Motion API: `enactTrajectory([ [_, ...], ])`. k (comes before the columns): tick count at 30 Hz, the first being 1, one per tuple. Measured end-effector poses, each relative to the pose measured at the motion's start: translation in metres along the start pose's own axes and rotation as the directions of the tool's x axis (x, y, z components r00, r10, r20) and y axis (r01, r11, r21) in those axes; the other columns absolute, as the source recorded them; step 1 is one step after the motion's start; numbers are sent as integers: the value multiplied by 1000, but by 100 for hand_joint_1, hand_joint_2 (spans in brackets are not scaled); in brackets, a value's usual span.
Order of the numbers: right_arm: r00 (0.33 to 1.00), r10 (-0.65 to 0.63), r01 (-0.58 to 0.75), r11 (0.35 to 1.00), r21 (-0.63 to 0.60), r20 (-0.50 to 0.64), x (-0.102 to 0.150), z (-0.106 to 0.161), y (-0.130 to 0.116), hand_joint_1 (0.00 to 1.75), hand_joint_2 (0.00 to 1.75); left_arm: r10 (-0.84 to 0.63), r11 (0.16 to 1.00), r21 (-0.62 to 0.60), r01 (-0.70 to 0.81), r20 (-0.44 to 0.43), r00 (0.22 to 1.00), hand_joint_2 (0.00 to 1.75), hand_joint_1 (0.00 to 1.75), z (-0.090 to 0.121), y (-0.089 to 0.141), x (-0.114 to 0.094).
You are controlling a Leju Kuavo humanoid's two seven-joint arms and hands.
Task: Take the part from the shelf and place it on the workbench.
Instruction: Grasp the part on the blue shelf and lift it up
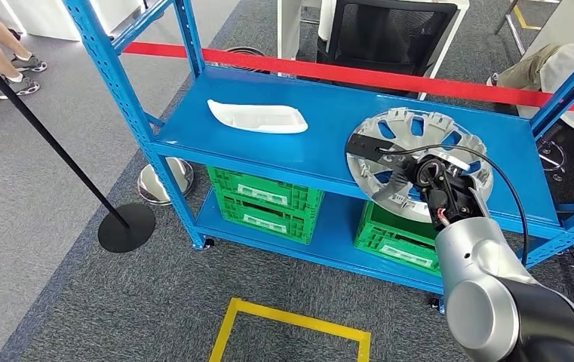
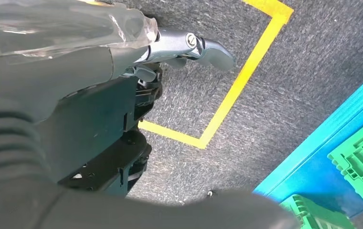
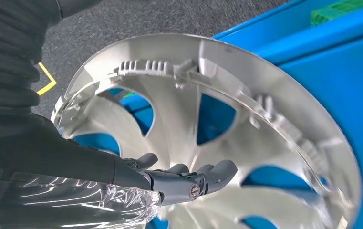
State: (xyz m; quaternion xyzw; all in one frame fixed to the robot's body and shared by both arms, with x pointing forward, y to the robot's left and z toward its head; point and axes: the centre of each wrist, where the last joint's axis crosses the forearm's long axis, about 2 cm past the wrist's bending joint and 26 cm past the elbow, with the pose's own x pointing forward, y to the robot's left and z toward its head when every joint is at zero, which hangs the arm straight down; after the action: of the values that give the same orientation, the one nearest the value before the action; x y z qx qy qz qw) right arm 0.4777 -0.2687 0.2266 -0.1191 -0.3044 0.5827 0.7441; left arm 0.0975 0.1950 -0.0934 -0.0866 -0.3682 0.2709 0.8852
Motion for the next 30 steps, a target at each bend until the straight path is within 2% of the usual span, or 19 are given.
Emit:
enactTrajectory([
  [7, 1000, -10, 10, 1000, 7, -1, -2, -2, 3, 0, 175, -16, 1000, -5, 16, -8, 1000, 175, 0, 0, -2, 0],
  [11, 1000, -14, 14, 1000, 18, -1, -3, -4, 6, 0, 175, -25, 1000, -11, 24, -9, 1000, 0, 0, -2, -3, 2],
  [29, 1000, -4, 4, 1000, 29, -19, -6, -4, 6, 0, 175, -44, 998, -33, 44, 12, 999, 0, 0, -4, -6, 6],
  [30, 1000, -3, 4, 1000, 27, -20, -5, -3, 5, 0, 175, -43, 998, -35, 43, 9, 999, 44, 0, -5, -6, 6],
])
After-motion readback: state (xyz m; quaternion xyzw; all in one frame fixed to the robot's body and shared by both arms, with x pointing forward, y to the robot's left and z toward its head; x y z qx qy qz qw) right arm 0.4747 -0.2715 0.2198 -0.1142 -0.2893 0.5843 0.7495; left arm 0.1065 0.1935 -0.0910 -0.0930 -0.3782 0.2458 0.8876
